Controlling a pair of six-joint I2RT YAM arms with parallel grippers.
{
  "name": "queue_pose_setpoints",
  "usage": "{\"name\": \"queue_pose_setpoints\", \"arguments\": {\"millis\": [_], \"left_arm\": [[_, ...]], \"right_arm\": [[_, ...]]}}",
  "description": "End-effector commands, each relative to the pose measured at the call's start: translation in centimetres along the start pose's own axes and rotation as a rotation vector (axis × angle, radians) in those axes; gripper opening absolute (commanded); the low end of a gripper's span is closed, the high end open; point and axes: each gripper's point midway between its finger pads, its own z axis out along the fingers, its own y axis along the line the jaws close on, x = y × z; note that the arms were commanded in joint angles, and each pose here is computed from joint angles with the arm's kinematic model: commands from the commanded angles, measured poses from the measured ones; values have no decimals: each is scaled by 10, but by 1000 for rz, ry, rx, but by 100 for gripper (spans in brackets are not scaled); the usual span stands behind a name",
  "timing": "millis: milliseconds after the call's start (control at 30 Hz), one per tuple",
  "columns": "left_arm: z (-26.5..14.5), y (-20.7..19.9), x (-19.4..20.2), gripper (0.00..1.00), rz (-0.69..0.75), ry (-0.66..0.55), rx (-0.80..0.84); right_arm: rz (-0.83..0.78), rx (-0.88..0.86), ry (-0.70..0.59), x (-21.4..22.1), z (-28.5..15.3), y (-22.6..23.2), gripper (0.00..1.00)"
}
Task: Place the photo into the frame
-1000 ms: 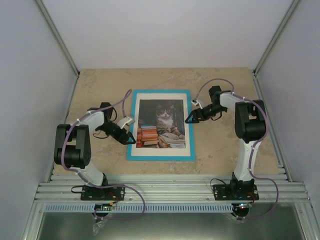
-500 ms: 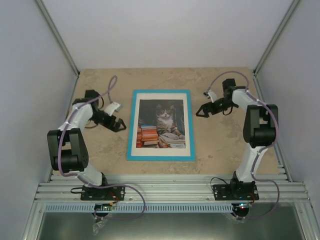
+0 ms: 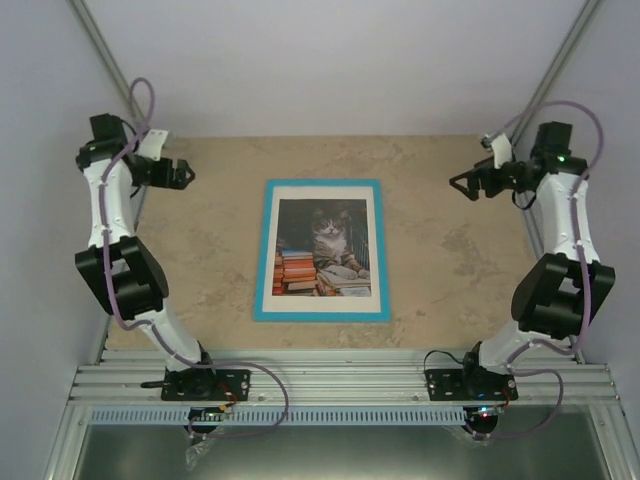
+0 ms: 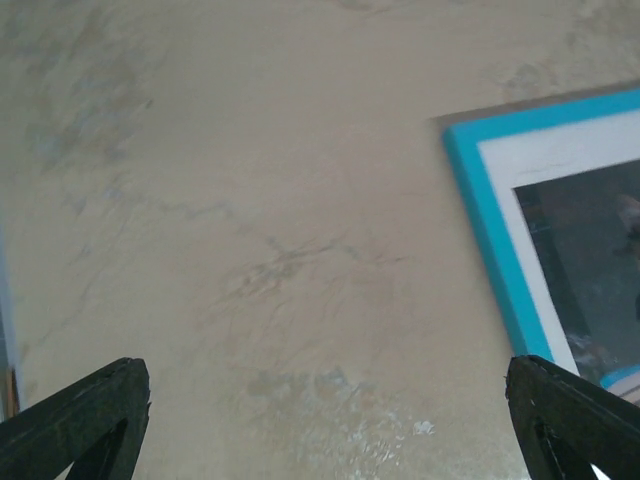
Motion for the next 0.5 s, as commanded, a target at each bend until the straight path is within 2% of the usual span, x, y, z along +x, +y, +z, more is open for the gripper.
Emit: {"name": "queue_pose_setpoints", "arguments": {"millis": [0, 300, 467], "left_arm": [[-8, 29, 21, 99, -225, -17, -66], [11, 26, 103, 99, -316, 2, -202], [16, 24, 117, 99, -375, -1, -221]], "right_arm": [[63, -9, -14, 28, -17, -7, 98], [202, 8, 3, 97, -11, 1, 98], [238, 7, -11, 99, -10, 3, 98]]}}
